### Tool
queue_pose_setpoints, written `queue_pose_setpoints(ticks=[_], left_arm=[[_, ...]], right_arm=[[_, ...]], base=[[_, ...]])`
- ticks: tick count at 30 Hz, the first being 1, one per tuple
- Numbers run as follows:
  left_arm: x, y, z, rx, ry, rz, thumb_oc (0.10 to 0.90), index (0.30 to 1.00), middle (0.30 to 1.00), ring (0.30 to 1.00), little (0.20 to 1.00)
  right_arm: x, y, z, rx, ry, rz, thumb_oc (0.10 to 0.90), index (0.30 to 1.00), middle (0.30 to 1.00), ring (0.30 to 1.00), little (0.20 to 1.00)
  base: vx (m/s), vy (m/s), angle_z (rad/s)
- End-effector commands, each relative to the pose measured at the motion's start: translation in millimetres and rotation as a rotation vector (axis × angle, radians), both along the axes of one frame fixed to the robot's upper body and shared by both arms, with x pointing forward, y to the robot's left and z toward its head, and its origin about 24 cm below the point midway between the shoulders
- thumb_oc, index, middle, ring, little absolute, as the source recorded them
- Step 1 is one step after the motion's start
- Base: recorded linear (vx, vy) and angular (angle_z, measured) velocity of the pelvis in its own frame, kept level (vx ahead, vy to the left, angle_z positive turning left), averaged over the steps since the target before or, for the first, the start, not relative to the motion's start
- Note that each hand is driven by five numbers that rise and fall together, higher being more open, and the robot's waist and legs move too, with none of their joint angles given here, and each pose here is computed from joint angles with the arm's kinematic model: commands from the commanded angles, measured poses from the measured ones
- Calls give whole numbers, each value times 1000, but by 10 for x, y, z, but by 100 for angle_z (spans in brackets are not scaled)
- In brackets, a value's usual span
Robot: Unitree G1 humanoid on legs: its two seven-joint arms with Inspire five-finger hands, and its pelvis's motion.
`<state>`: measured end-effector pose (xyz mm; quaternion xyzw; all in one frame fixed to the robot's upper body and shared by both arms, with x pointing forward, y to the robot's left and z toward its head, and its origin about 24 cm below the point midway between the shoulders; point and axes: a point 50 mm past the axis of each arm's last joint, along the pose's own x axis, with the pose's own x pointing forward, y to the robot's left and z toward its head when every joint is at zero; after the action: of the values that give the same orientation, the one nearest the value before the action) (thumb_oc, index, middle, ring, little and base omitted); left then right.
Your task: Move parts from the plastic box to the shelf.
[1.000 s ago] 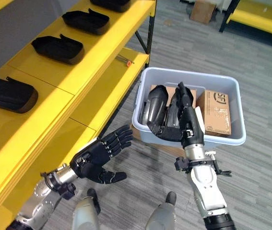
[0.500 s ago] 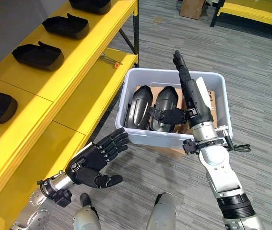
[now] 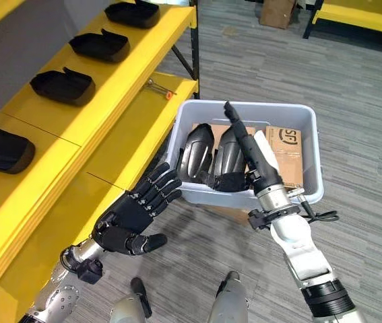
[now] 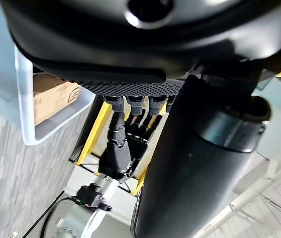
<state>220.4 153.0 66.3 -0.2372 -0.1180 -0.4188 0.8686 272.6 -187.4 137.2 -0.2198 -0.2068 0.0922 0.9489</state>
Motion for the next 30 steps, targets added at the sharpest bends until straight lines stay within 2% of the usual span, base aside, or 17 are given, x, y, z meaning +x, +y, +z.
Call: queue_pose_setpoints(ticks=[1, 5, 8, 10, 13, 19, 22, 25, 30], left_arm=[[-4, -16, 374, -77, -245, 4, 900, 1000, 1000, 1000, 1000], [-48, 28, 326, -106, -210, 6, 900, 1000, 1000, 1000, 1000], [-57, 19, 286, -274, -128, -48, 900, 1000, 1000, 1000, 1000], [-20, -22, 262, -227, -147, -40, 900, 1000, 1000, 1000, 1000], [20, -151, 274, -212, -153, -118, 900, 1000, 1000, 1000, 1000], [-4, -224, 230, -112, -149, -145, 900, 1000, 1000, 1000, 1000], [-1, -224, 230, -43, -170, -111, 900, 1000, 1000, 1000, 1000], [35, -193, 205, 29, -197, -100, 900, 1000, 1000, 1000, 1000], [5, -224, 162, 69, -156, -172, 900, 1000, 1000, 1000, 1000]], right_arm=[[-40, 205, 461, 34, -262, 86, 900, 1000, 1000, 1000, 1000], [-37, 277, 286, 89, -156, 136, 900, 1000, 1000, 1000, 1000], [-99, 314, 181, 168, -86, 208, 900, 1000, 1000, 1000, 1000], [-147, 422, 179, 220, -96, 259, 900, 1000, 1000, 1000, 1000], [-100, 497, 202, 264, -80, 267, 900, 1000, 1000, 1000, 1000], [-22, 488, 185, 250, -67, 194, 900, 1000, 1000, 1000, 1000], [-2, 492, 156, 304, 2, 271, 900, 1000, 1000, 1000, 1000], [-53, 649, 251, 247, -53, 404, 900, 1000, 1000, 1000, 1000], [11, 773, 327, 272, -68, 369, 900, 1000, 1000, 1000, 1000]], base=[[157, 68, 17], [193, 93, -13], [151, 91, -36], [125, 135, -26], [166, 147, -13], [148, 215, 3], [41, 207, -1], [71, 307, -12], [174, 226, -1]])
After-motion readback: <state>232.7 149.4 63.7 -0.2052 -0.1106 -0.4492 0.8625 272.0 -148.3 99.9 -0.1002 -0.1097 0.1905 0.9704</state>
